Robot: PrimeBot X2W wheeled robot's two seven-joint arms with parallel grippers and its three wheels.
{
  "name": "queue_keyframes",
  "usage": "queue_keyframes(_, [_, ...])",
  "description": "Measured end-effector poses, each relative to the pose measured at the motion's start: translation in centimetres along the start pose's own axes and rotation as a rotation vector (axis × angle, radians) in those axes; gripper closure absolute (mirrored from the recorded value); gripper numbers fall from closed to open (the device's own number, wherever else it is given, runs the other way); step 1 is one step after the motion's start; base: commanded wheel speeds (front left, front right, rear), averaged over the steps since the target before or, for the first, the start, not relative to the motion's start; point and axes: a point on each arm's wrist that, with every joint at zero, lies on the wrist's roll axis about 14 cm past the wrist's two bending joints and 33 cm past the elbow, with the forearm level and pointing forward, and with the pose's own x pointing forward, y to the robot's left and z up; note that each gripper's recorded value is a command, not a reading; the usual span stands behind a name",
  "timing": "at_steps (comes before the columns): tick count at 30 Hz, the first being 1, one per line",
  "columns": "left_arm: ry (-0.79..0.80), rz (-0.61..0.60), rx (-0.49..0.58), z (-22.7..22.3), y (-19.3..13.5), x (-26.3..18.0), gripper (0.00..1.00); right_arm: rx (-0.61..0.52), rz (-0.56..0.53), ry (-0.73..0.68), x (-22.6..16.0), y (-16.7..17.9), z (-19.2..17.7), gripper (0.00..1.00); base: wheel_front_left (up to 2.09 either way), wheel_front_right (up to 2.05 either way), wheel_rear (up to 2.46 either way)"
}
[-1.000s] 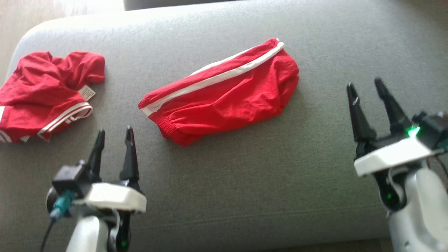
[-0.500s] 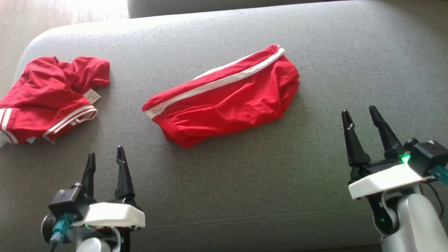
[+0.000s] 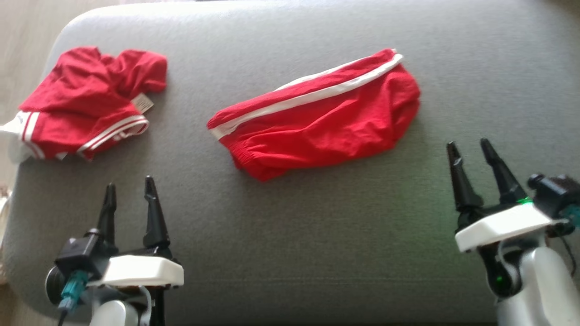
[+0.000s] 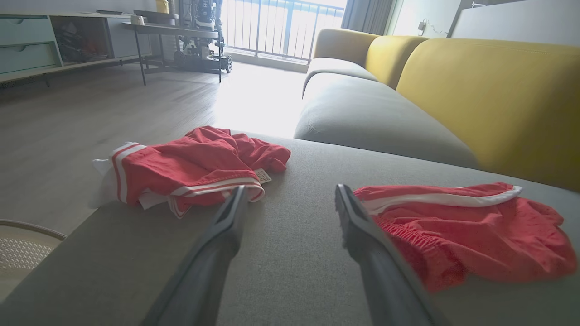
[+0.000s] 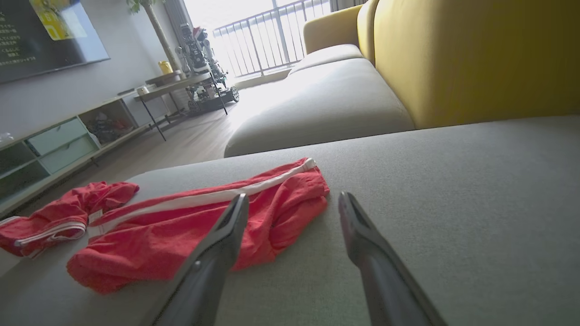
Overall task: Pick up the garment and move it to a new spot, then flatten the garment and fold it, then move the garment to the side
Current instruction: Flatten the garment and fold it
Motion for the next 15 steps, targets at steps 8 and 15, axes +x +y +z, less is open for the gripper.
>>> queue_keyframes(8, [0.028, -0.015, 0.055, -1.0, 0.9, 0.6, 0.0, 0.249, -0.019, 0.077, 5.0, 0.5, -2.2, 0.0, 0.0, 0.0, 0.0])
queue_keyframes(15, [0.041, 0.026, 0.074, -1.4, 2.4, 1.3, 0.0, 0.421, -0.03, 0.252, 8.2, 1.6, -7.0, 0.0, 0.0, 0.0, 0.0])
